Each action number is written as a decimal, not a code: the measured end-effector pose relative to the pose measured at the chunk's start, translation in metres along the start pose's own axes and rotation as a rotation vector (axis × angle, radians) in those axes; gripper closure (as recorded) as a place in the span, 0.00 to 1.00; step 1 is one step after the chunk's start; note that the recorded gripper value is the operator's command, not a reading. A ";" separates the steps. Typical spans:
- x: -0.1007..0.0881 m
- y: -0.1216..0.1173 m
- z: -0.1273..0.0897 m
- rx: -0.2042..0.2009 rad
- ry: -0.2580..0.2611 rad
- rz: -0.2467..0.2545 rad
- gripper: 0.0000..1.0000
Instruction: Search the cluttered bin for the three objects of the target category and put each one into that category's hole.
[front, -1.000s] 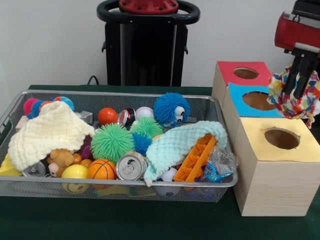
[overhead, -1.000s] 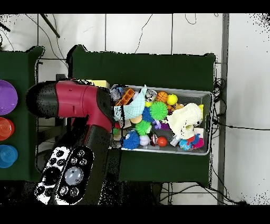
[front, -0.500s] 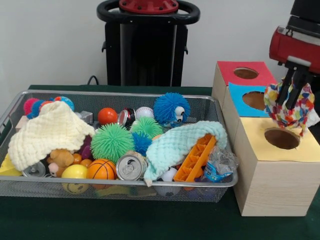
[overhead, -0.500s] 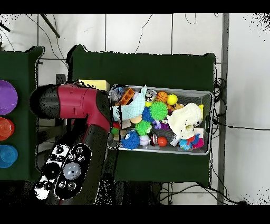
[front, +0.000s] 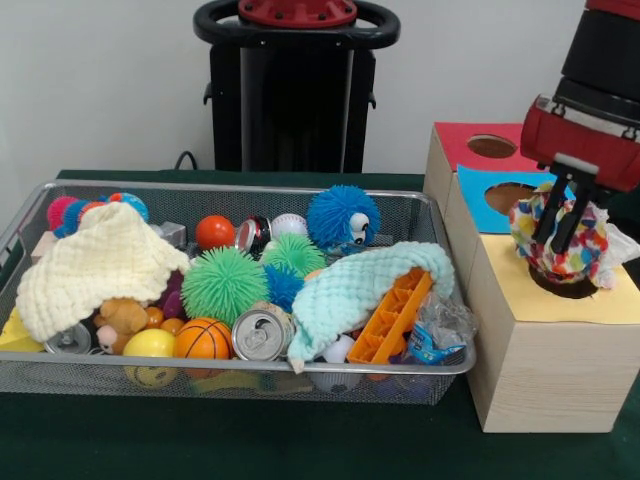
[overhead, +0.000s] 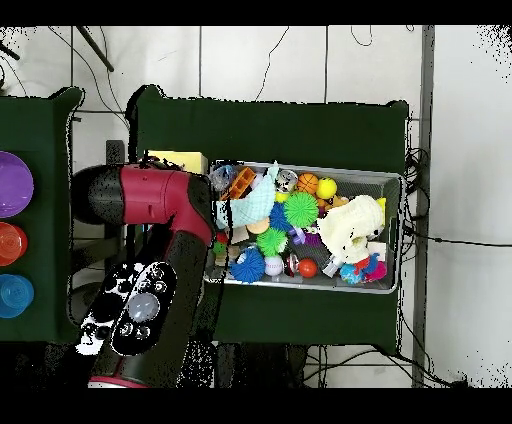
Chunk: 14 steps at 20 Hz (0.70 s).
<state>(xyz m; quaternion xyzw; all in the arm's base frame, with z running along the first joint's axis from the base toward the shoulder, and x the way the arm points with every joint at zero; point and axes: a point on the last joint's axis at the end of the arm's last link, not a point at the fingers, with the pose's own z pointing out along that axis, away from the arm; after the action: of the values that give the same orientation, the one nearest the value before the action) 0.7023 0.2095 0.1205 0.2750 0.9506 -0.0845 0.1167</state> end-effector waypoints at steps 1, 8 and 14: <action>0.001 0.000 0.004 0.000 -0.003 0.000 1.00; 0.007 0.001 0.026 -0.001 -0.004 0.015 1.00; 0.010 0.002 0.039 -0.001 -0.004 0.025 1.00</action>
<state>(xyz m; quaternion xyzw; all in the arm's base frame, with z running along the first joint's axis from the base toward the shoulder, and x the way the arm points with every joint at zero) 0.7014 0.2074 0.0801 0.2865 0.9469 -0.0829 0.1199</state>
